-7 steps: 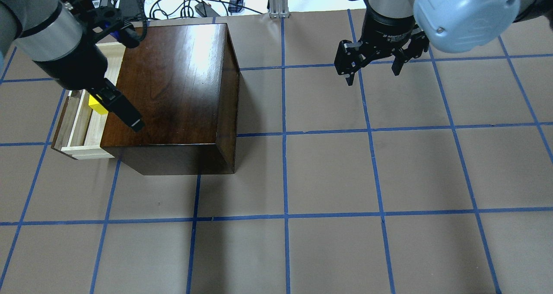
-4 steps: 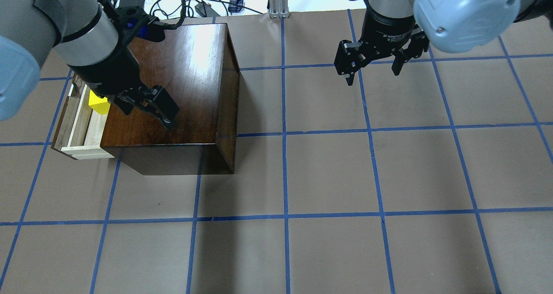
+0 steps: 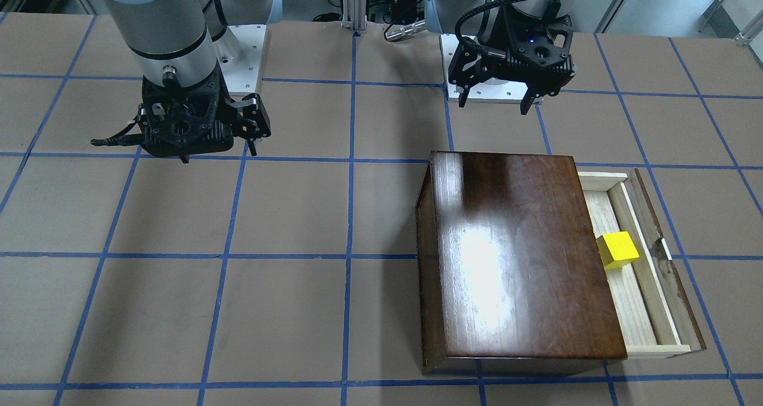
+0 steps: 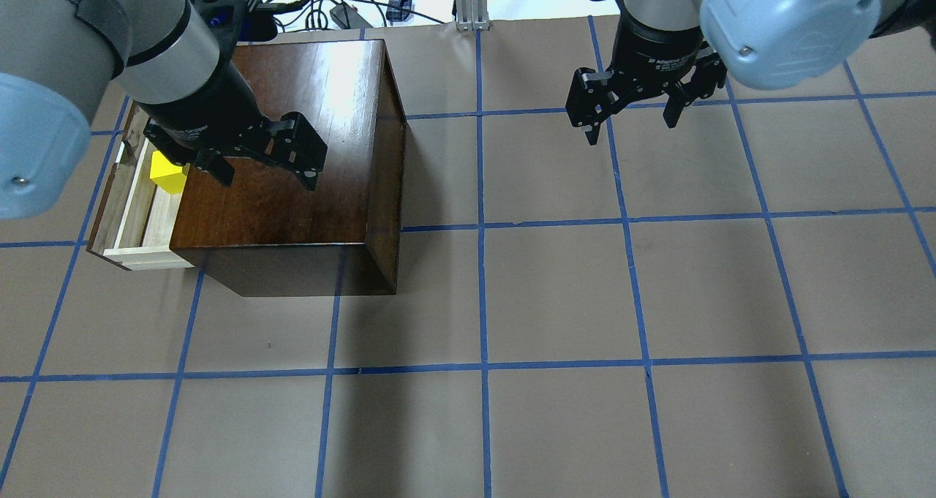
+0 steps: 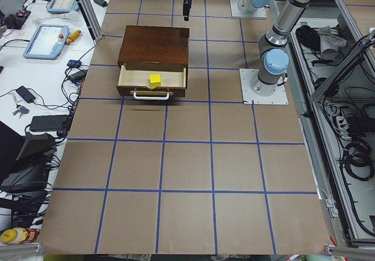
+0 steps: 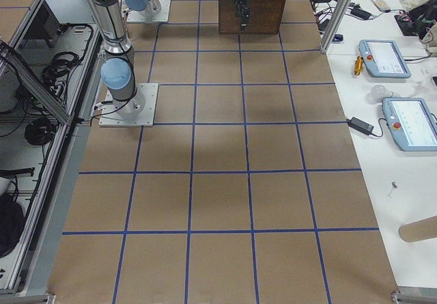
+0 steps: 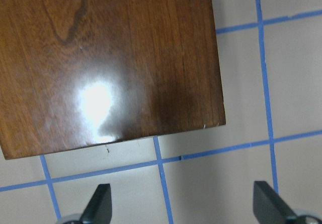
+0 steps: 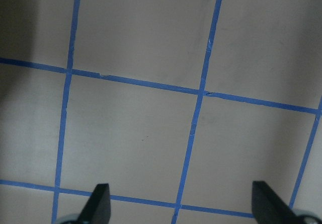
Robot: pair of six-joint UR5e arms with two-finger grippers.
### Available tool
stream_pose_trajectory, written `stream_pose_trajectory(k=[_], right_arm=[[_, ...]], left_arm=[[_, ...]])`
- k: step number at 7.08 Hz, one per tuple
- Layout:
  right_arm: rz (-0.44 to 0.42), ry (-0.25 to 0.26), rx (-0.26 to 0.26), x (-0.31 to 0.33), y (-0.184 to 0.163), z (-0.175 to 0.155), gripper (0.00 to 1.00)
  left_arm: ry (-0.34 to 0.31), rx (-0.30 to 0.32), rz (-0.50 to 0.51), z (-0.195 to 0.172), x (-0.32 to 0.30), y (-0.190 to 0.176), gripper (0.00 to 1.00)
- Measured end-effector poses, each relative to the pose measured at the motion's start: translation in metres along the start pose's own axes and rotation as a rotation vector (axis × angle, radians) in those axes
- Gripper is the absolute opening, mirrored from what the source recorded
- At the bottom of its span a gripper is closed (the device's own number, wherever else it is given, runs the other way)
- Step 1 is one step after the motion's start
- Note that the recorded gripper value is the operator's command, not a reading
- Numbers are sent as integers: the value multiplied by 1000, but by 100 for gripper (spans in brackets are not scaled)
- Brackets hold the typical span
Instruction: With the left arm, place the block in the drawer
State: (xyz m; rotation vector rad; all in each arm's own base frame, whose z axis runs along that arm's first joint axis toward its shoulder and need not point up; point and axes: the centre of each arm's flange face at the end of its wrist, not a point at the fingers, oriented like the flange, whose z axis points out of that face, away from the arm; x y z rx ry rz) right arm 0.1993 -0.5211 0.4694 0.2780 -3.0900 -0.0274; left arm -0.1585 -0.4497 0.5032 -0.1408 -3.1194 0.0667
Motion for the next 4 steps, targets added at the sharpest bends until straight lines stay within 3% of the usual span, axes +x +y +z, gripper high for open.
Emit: stream_pose_trajectory(k=[4], right_arm=[[0,0,0,0,0,0,100]], left_arm=[[-3,42,-68,-3,-14,-7,100]])
